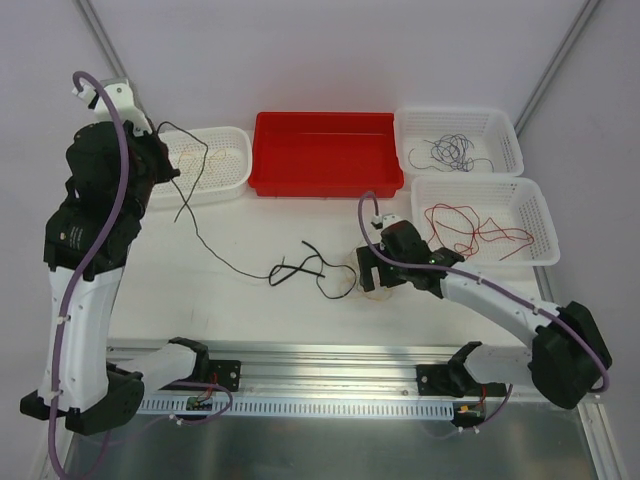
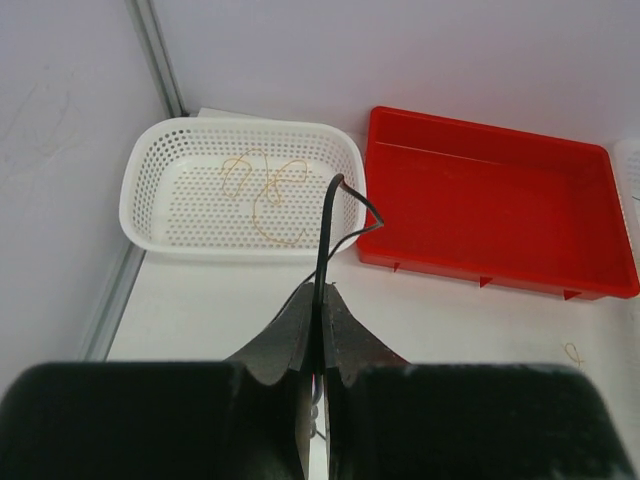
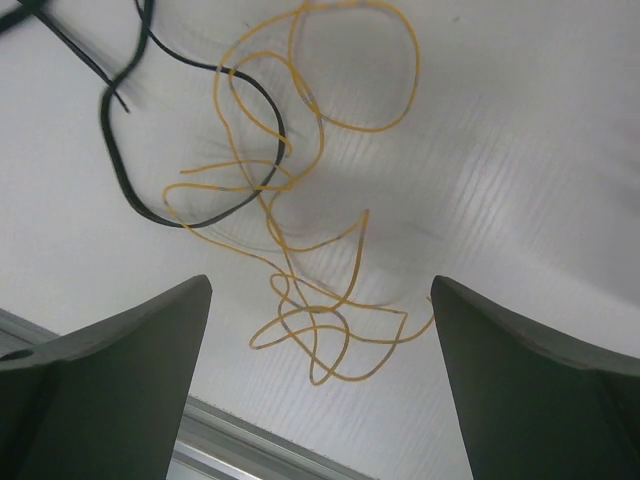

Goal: Untangle the cables

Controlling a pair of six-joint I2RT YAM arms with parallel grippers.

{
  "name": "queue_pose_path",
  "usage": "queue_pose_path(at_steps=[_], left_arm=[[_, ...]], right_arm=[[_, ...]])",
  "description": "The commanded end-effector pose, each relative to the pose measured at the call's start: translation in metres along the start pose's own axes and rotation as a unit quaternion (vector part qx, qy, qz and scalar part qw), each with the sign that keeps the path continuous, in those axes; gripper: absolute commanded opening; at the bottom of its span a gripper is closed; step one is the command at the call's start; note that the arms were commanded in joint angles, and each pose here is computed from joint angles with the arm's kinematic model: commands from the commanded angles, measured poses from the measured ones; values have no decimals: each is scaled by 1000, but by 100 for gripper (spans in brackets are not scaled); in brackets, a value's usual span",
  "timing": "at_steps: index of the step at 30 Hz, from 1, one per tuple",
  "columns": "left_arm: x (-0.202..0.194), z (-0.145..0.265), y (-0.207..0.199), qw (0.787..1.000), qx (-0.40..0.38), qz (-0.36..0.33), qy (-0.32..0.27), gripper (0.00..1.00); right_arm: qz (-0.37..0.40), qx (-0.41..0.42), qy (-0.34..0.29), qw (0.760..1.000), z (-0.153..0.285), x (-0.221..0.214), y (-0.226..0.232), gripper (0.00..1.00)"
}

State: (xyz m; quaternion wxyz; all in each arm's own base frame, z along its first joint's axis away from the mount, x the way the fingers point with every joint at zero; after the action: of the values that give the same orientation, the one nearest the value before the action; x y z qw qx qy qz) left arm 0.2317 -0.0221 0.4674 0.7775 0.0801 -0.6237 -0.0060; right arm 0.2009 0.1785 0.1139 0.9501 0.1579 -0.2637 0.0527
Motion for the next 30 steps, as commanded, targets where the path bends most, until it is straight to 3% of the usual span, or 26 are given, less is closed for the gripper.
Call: queue_pose_path(at_steps=[1, 10, 17, 26, 30], left_arm=[[20, -16, -14, 999, -32, 21, -17, 0], [87, -35, -36, 989, -86, 71, -97, 0], [130, -54, -52, 971, -124, 100, -177, 0], [164, -112, -73, 949, -120, 131, -261, 0], [156, -157, -91, 949, -121, 132, -261, 0]], right_arm=[[0, 24, -54, 998, 31, 19, 6, 97], [1, 59, -120, 991, 79, 24, 4, 97], [2, 72, -142, 987, 89, 24, 3, 98], [1, 74, -136, 988, 87, 21, 2, 98], [1, 70, -134, 988, 86, 18, 0, 98]])
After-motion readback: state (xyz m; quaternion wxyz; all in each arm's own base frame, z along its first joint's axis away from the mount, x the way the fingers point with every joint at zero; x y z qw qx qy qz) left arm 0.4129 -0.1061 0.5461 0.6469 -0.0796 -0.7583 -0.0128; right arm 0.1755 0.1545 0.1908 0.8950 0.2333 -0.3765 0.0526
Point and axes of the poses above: each gripper's point midway between its finger pads, its own z axis back along the fingers, its own y axis along the line the jaws close on, x = y × z, the point moved 5 cm from there along z, back along the fingers, and after that the axes turned 13 degrees about -z, right-handed, at the moved point
